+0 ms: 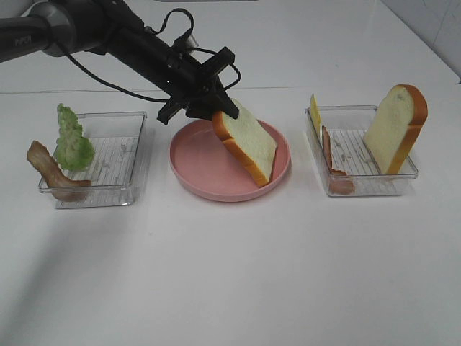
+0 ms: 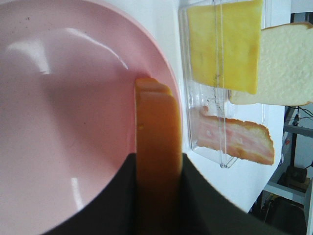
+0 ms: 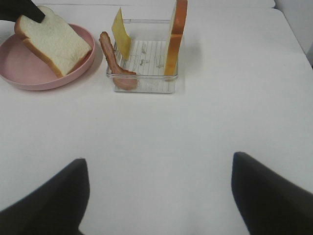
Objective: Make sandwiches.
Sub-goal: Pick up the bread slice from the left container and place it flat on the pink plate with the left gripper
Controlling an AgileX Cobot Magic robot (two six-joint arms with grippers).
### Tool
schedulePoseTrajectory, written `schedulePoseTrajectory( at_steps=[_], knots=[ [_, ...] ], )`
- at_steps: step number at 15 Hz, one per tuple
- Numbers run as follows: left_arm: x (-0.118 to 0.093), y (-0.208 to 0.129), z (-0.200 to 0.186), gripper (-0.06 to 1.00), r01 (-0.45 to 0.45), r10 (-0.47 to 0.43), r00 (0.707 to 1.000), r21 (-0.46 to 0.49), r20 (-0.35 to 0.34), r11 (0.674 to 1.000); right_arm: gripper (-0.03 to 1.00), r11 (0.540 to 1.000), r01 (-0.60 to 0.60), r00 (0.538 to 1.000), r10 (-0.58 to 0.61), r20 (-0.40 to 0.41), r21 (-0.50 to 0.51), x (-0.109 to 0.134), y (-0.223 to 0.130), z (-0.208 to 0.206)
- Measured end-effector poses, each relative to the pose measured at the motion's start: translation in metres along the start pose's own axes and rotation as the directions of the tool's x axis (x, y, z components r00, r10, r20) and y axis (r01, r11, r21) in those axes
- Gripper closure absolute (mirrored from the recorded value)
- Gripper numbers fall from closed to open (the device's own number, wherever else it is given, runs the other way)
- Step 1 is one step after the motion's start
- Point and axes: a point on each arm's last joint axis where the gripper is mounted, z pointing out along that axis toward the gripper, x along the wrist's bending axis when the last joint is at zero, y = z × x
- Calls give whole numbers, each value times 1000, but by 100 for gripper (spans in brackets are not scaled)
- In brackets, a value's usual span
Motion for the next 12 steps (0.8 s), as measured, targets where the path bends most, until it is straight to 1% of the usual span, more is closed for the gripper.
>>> schedulePoseTrajectory(
  at_steps=[2,5,6,7,9,10,11,12],
  knots=[
    [2,0,2,74,36,-36,999,1,2,999,21,1000,0,1000,0,0,0,0,0,0],
    [3,0,2,73,46,-46,999,0,-6,999,21,1000,0,1000,0,0,0,0,0,0],
    [3,0,2,65,45,-45,999,0,-8,999,21,1000,0,1000,0,0,0,0,0,0],
    [4,0,2,51,42,-42,999,-2,-16,999,21,1000,0,1000,0,0,0,0,0,0],
    [6,0,3,32,12,-12,999,-1,-31,1000,21,1000,0,1000,0,0,0,0,0,0],
    [6,0,3,32,12,-12,999,-1,-31,1000,21,1000,0,1000,0,0,0,0,0,0],
    [10,0,0,25,-40,40,994,3,-100,999,21,1000,0,1000,0,0,0,0,0,0],
    [12,0,-1,24,-64,65,988,10,-139,998,21,1000,0,1000,0,0,0,0,0,0]
  ],
)
